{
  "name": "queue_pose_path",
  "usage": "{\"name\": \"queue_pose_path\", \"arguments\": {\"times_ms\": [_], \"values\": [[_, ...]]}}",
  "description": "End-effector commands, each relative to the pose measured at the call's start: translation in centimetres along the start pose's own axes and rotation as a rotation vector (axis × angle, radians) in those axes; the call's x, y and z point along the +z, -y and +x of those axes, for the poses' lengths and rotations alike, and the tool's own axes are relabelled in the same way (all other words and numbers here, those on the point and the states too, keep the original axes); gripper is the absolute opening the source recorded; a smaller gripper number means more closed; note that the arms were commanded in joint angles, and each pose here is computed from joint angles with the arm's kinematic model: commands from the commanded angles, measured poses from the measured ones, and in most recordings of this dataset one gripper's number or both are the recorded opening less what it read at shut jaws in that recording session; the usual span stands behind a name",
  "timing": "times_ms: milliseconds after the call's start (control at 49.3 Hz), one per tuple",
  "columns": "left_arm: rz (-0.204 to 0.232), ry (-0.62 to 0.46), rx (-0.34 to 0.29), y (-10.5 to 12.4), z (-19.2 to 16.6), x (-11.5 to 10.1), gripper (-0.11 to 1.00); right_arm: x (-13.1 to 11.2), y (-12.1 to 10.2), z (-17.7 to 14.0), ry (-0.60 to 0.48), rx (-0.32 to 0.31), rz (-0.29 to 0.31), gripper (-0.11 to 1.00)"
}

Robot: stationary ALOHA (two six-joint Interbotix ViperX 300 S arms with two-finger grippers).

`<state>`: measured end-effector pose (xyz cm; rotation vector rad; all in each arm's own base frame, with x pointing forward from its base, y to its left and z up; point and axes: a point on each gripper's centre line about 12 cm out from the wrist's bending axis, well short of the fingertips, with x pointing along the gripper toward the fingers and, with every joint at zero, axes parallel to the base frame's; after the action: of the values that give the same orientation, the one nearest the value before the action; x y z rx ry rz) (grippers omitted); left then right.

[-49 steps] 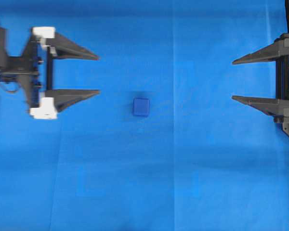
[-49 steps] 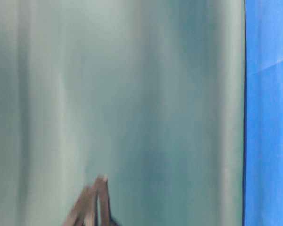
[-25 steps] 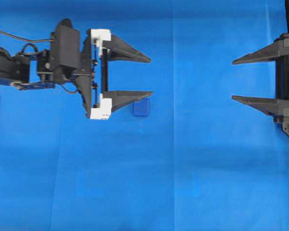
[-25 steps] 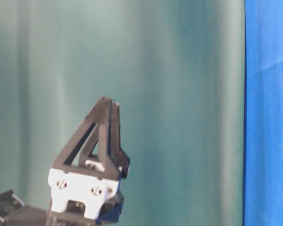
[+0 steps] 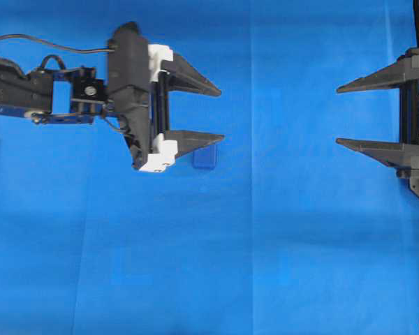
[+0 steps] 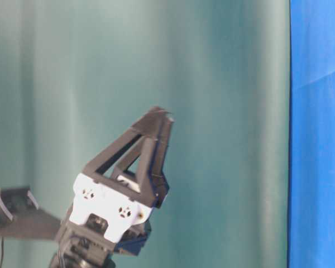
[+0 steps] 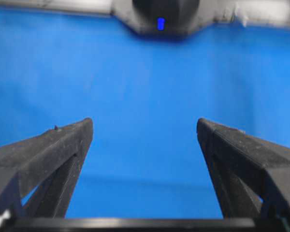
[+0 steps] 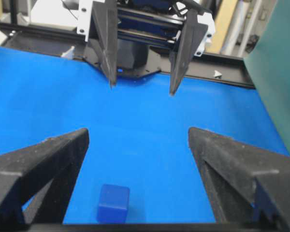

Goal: Handover the blue block to the right arm after grasping it with the left arm, then place it in the designated position.
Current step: 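Move the open left gripper right and down over the blue cube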

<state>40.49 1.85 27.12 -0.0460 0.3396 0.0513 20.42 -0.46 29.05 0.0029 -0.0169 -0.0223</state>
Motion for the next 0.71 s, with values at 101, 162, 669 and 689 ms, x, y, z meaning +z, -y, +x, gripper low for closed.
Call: {"name": "queue_pose_path", "arguments": {"times_ms": [101,162,669,689], "values": [[0.012,-0.167,0.002,0.3,0.3,1.6,0.91,1.1,0.1,0.3,0.028,-0.003,0.003,0.96],[0.017,-0.229,0.001,0.5,0.4,1.7,0.91,1.1,0.1,0.3,0.026,-0.003,0.003,0.96],[0.049,-0.519,-0.008,1.5,1.2,2.6,0.91,1.0,0.1,0.3,0.02,-0.003,0.003,0.96],[0.05,-0.519,-0.009,1.6,1.3,2.6,0.91,1.0,0.0,0.3,0.018,-0.002,0.003,0.96]]}}
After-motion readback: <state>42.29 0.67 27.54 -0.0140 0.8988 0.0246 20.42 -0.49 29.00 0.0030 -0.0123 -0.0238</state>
